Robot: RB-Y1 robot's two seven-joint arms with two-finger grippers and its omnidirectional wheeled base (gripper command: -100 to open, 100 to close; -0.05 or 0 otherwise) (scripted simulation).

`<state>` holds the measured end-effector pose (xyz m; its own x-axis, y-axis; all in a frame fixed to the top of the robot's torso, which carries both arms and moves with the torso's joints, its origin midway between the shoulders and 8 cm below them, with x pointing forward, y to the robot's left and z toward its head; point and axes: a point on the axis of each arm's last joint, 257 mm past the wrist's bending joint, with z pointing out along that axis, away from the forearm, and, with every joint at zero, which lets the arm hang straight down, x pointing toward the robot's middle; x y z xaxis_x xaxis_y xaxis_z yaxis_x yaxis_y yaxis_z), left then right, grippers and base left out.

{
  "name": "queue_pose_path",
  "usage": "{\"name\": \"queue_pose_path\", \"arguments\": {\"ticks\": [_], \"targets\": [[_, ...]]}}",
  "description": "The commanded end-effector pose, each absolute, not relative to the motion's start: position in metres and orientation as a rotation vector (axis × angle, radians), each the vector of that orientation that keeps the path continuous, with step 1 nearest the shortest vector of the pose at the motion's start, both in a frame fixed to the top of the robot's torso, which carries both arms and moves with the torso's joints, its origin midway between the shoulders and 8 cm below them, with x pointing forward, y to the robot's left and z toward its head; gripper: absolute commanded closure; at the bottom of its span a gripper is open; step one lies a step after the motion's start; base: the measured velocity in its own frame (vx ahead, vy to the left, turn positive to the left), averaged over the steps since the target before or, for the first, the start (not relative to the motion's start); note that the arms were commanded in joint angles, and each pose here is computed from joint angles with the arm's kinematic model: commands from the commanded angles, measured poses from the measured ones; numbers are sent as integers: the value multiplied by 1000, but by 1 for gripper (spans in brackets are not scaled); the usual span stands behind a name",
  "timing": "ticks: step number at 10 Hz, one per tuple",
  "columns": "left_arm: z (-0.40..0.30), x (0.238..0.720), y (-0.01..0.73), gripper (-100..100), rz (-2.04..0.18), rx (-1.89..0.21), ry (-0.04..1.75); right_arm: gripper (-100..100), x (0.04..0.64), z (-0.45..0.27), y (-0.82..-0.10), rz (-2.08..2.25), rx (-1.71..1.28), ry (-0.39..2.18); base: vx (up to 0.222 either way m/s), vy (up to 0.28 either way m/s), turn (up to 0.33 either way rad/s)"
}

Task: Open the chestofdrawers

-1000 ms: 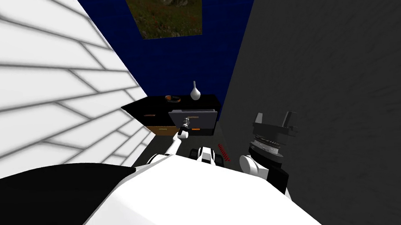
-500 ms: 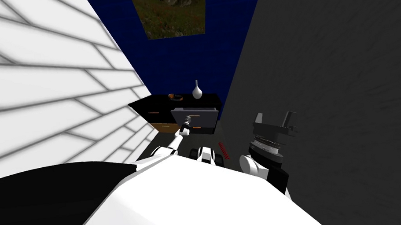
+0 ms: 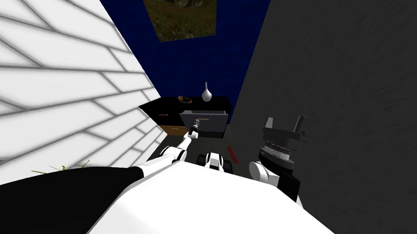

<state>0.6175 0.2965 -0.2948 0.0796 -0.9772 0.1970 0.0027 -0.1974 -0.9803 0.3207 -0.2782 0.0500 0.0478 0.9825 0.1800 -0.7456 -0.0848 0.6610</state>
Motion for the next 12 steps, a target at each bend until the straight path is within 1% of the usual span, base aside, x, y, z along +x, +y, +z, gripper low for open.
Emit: {"name": "queue_pose_path", "arguments": {"ticks": [1,3,6,7,12], "targets": [[-293,625,294,100,-1291,-1392,1061,0,321,50,-278,1509,722,423,-36,-9,-1],[-291,627,292,100,-1294,-1390,1066,0,321,50,-278,1509,722,423,-129,-19,25],[-284,632,288,100,-1304,-1381,1069,0,321,50,-278,1509,722,423,-194,-9,20],[-280,638,289,-100,-1299,-1389,1078,0,321,50,-278,1509,722,423,-127,-6,11],[-252,661,291,-100,-1302,-1388,1082,0,321,50,-278,1509,722,423,-28,-11,7]]}}
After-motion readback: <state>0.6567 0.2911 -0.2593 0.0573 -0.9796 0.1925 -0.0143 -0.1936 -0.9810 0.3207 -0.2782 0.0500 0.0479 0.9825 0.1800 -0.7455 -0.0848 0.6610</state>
